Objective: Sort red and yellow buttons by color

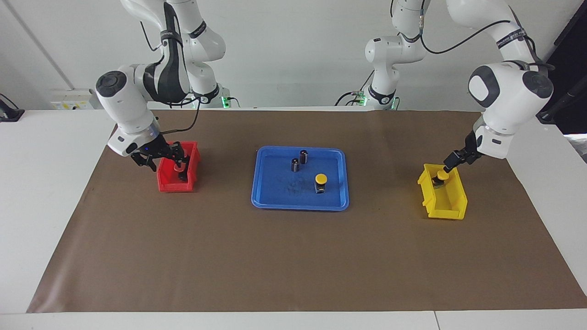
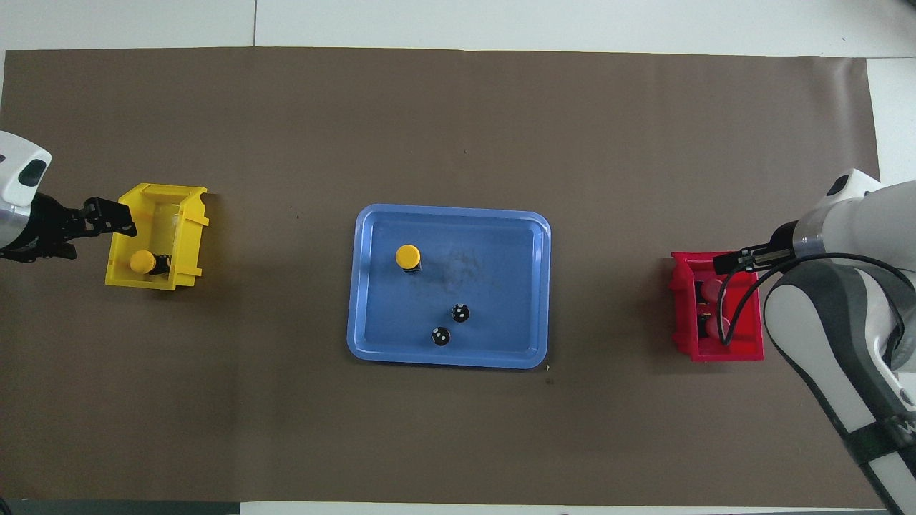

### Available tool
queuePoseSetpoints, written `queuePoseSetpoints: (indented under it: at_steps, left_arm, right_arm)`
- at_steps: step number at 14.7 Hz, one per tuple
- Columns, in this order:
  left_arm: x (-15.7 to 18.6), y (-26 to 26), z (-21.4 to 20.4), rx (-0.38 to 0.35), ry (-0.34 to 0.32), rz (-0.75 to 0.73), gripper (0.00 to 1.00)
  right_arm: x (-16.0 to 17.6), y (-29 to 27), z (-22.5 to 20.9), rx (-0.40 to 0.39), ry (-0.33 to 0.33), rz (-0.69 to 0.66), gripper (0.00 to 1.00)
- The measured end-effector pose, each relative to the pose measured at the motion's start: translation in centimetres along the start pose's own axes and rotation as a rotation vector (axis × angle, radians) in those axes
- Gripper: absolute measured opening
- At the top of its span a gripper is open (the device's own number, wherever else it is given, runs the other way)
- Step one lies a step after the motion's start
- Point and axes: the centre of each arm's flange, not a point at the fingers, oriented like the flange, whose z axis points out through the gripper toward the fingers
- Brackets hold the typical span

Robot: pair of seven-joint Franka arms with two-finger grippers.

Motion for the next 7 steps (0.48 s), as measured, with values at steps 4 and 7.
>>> queuePoseSetpoints:
  at_steps: [4,7]
  left_arm:
    - [-1.9,6.8,-1.4,-0.018,0.04,-0.046,1.0]
    - [-6.4,18.3,-0.5,-0.045,0.065,-0.08,1.0]
  right_arm:
    - [0.9,0.0,-10.2,0.005,-0.015,0.018,1.0]
    - [0.2,-0.2,-15.7,0.009,-0.035,0.056,1.0]
